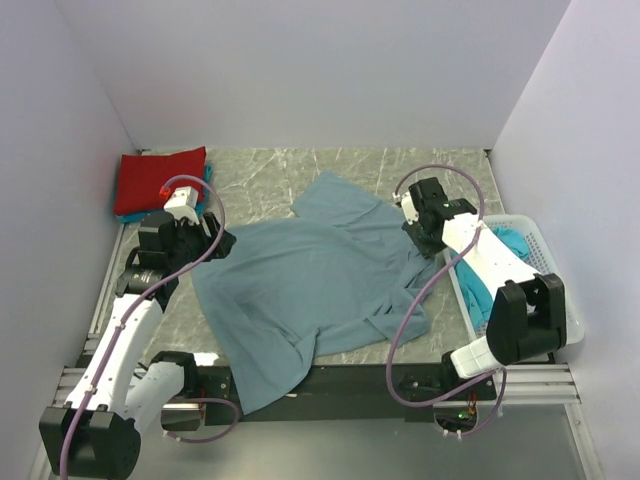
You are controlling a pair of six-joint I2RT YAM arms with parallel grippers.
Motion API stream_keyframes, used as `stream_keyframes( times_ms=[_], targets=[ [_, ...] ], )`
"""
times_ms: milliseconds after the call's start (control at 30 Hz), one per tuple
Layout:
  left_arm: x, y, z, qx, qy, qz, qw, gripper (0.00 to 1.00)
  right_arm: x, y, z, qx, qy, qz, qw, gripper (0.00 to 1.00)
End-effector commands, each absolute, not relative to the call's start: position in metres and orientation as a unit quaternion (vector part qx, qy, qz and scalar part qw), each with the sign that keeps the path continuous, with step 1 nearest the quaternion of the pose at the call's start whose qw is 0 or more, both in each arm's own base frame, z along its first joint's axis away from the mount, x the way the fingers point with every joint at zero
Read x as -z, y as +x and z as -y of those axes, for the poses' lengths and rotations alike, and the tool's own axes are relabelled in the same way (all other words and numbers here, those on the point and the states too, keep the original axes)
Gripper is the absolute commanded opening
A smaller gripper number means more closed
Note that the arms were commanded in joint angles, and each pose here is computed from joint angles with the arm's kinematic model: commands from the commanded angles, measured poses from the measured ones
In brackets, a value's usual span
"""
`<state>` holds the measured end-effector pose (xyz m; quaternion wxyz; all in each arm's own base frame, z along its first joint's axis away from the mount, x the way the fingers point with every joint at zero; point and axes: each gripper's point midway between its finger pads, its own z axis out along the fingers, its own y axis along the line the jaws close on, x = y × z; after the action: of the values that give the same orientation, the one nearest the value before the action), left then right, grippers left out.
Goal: Fold and stack the t-shirts
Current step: Flatten the tshirt out
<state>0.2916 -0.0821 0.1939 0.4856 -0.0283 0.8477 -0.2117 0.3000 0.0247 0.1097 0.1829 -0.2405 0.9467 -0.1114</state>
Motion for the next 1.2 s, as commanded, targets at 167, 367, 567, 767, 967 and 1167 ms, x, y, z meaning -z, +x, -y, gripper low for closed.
stream_keyframes(
  times_ms=[167,367,567,767,967,1167],
  targets=[
    [-0.214,0.294,0.087,0.221,-0.01,-0.829,0.514,0.67,-0.146,0.29,-0.018,0.122,-0.245,-0.939,0.209,0.56],
    [-0.21,0.296,0.081,0.204,-0.023,-0.834,0.513,0.68,-0.184,0.332,-0.088,-0.035,-0.333,-0.901,0.276,0.68],
    [-0.205,0.3,0.065,0.164,-0.049,-0.839,0.516,0.67,-0.157,0.399,-0.151,-0.162,-0.374,-0.878,0.251,0.7],
    [-0.206,0.303,0.052,0.134,-0.069,-0.837,0.526,0.68,-0.119,0.503,-0.161,-0.12,-0.285,-0.917,0.253,0.62],
    [-0.204,0.305,0.047,0.122,-0.076,-0.839,0.524,0.67,-0.093,0.567,-0.141,-0.028,-0.234,-0.923,0.306,0.6],
    [-0.201,0.306,0.051,0.129,-0.07,-0.842,0.519,0.67,-0.054,0.555,-0.137,-0.033,-0.232,-0.938,0.257,0.59]
  ],
)
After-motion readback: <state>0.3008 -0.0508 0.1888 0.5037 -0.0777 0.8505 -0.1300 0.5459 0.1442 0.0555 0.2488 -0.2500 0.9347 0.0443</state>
